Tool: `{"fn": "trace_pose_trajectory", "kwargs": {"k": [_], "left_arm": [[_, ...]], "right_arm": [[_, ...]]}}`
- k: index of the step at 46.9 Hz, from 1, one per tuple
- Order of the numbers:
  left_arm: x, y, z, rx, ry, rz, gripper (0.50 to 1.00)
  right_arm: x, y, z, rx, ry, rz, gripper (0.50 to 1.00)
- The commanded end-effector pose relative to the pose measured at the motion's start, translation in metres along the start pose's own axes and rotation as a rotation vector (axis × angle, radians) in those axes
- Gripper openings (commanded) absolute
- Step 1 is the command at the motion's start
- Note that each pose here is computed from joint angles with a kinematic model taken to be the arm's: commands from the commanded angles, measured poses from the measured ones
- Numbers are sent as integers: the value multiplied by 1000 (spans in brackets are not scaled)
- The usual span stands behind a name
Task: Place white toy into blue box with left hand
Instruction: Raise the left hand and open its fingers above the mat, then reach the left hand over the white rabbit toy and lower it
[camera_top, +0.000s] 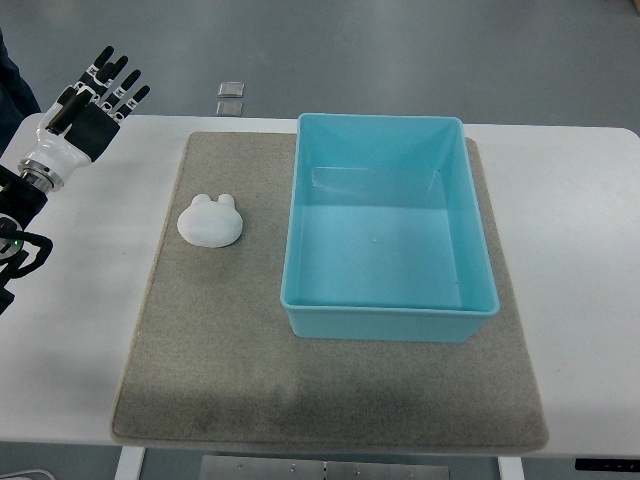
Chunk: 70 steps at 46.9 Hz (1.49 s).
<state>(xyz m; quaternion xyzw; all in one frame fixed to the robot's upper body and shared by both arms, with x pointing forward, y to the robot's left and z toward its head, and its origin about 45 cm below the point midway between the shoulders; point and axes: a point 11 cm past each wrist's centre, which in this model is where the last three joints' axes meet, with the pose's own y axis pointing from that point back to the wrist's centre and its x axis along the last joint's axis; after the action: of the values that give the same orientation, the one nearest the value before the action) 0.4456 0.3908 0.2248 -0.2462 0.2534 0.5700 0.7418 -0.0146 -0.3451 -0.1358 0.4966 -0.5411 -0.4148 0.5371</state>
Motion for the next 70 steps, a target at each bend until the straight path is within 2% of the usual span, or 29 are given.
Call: {"fn": "trace_pose_trajectory", "kwargs": {"k": [1,9,16,25,38,50,61,70], "left_arm": [[-1,0,-3,10,-4,-3,996],[-4,-3,-11,45,-21,7,994],[-17,-16,-22,92,-62,63,990],[-36,-26,-27,90,-63,119,990],[-51,-29,-36,115,-77,102,988],[-71,-25,-38,202,-444,-14,986],[-79,-20,-30,239,-705,-88,988],[-88,-9,-33,312,-1022,-202,990]], "right_arm": [[0,0,0,0,0,0,936],[0,0,0,0,0,0,936],[0,0,-1,2,0,0,936],[0,0,0,0,0,0,936],[0,0,0,0,0,0,936],[0,0,0,0,0,0,936],[0,0,0,0,0,0,936],[0,0,0,0,0,0,936]]}}
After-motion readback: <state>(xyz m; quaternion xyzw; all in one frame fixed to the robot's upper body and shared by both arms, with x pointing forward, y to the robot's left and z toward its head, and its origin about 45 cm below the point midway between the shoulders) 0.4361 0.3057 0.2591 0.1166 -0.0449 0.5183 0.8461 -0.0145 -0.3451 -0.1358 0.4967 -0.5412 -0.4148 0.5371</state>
